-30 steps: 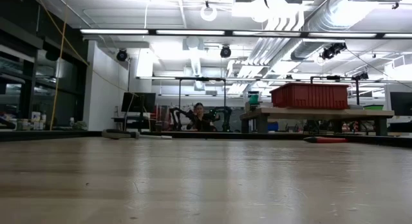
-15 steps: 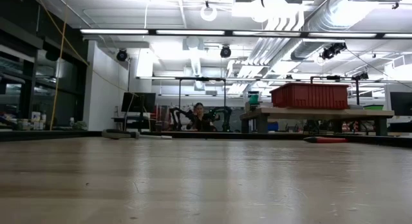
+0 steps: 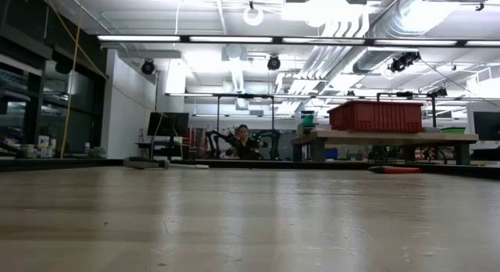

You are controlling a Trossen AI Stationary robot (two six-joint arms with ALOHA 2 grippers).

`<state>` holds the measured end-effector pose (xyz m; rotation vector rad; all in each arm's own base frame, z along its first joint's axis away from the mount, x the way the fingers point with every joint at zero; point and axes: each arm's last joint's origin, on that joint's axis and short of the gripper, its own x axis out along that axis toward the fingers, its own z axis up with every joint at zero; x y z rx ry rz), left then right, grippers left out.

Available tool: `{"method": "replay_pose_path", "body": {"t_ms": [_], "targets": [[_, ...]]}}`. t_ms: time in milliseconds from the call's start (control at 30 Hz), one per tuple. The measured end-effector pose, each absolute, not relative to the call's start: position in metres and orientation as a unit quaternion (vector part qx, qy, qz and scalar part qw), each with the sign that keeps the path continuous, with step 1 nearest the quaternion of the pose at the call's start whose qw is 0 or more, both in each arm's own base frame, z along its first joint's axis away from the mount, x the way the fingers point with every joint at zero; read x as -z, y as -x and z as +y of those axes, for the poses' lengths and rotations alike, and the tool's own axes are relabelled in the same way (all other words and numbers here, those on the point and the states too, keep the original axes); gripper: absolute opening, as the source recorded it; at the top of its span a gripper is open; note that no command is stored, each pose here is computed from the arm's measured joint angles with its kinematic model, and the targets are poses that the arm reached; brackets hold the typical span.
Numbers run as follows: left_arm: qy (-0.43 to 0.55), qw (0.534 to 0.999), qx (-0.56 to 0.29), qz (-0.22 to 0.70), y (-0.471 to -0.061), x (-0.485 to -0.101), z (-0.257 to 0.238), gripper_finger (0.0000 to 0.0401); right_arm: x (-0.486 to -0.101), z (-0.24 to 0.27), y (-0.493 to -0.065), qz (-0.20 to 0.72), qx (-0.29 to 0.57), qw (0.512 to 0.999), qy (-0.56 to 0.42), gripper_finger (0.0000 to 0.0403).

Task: Coil cords
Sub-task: Coil the black wire on the black spool

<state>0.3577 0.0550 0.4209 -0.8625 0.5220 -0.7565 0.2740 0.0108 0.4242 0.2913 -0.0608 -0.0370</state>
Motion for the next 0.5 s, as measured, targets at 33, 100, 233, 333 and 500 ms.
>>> {"method": "replay_pose_path", "body": {"t_ms": [33, 100, 233, 333, 500], "targets": [[0.401, 0.807, 0.364, 0.236, -0.362, -0.422, 0.054, 0.0, -0.424, 0.011, -0.274, -0.032, 0.017, 0.989, -0.145, 0.0], [0.4, 0.803, 0.382, 0.222, -0.368, -0.425, 0.051, 0.0, -0.424, 0.011, -0.274, -0.031, 0.017, 0.989, -0.145, 0.0], [0.387, 0.802, 0.42, 0.174, -0.375, -0.437, 0.047, 0.0, -0.425, 0.011, -0.274, -0.032, 0.015, 0.989, -0.145, 0.0], [0.388, 0.801, 0.435, 0.135, -0.377, -0.447, 0.047, 0.0, -0.426, 0.011, -0.274, -0.042, 0.013, 0.989, -0.142, 0.0], [0.387, 0.805, 0.443, 0.074, -0.374, -0.46, 0.048, 0.0, -0.428, 0.011, -0.275, -0.054, 0.012, 0.988, -0.143, 0.0]]}}
